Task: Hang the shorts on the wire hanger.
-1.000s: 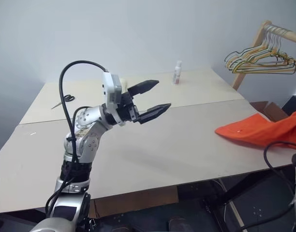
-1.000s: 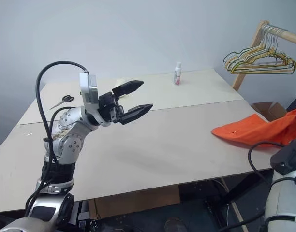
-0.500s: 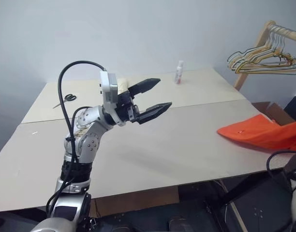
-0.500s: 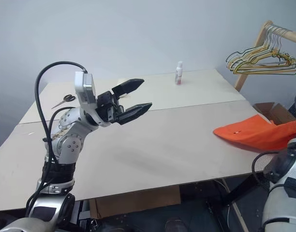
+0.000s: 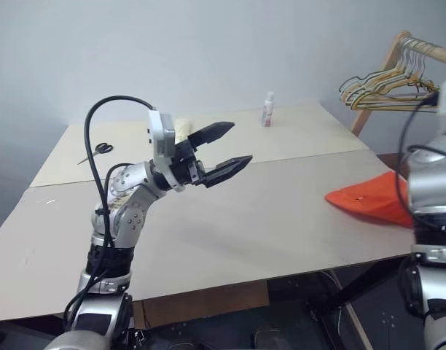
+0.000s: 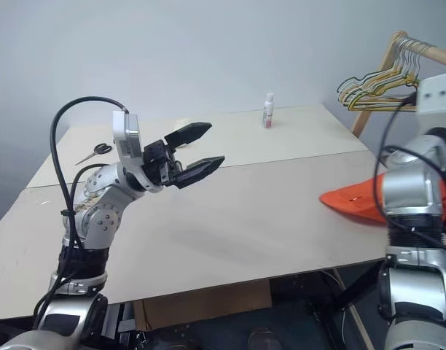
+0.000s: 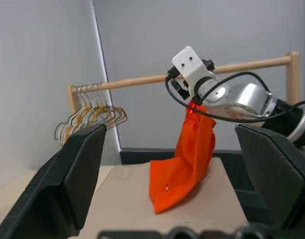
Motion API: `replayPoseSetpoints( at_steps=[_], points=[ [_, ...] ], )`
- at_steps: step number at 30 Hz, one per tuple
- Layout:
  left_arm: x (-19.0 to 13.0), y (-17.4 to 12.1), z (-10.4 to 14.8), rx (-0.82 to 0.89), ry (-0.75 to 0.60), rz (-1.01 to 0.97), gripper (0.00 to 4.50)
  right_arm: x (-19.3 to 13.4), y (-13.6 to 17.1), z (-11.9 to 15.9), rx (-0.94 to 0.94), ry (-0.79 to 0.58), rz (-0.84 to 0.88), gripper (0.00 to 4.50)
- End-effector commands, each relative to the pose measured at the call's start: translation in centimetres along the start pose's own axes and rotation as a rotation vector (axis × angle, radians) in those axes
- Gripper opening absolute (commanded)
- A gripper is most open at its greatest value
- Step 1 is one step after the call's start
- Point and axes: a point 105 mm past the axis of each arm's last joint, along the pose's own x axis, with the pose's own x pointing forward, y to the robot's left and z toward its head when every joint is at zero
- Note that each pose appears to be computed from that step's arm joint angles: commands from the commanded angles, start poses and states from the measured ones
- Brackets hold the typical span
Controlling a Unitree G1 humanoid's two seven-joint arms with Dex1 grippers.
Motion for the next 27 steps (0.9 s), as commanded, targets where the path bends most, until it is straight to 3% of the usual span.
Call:
replayPoseSetpoints(
  at_steps=[1,7,16,22,27],
  points=[
    [-1.3,1.0,-0.1,0.045,0.065,0.07,4.5,-1.7,1.8,3.1,0.024,-0.159,0.144,4.47],
    [-4.4,1.5,-1.7,0.078,0.163,0.189,4.5,-6.5,7.4,3.2,0.044,-0.265,0.551,4.47],
    [-7.7,0.9,-4.6,0.06,0.285,0.314,4.5,-14.6,11.3,1.4,-0.011,-0.37,1.211,4.47],
    [-9.3,0.7,-6.0,0.073,0.373,0.336,4.5,-17.4,11.5,-0.7,-0.056,-0.36,1.416,4.47],
    [-9.5,0.5,-6.2,0.083,0.393,0.325,4.5,-18.0,11.5,-1.3,-0.081,-0.35,1.449,4.47]
  ],
)
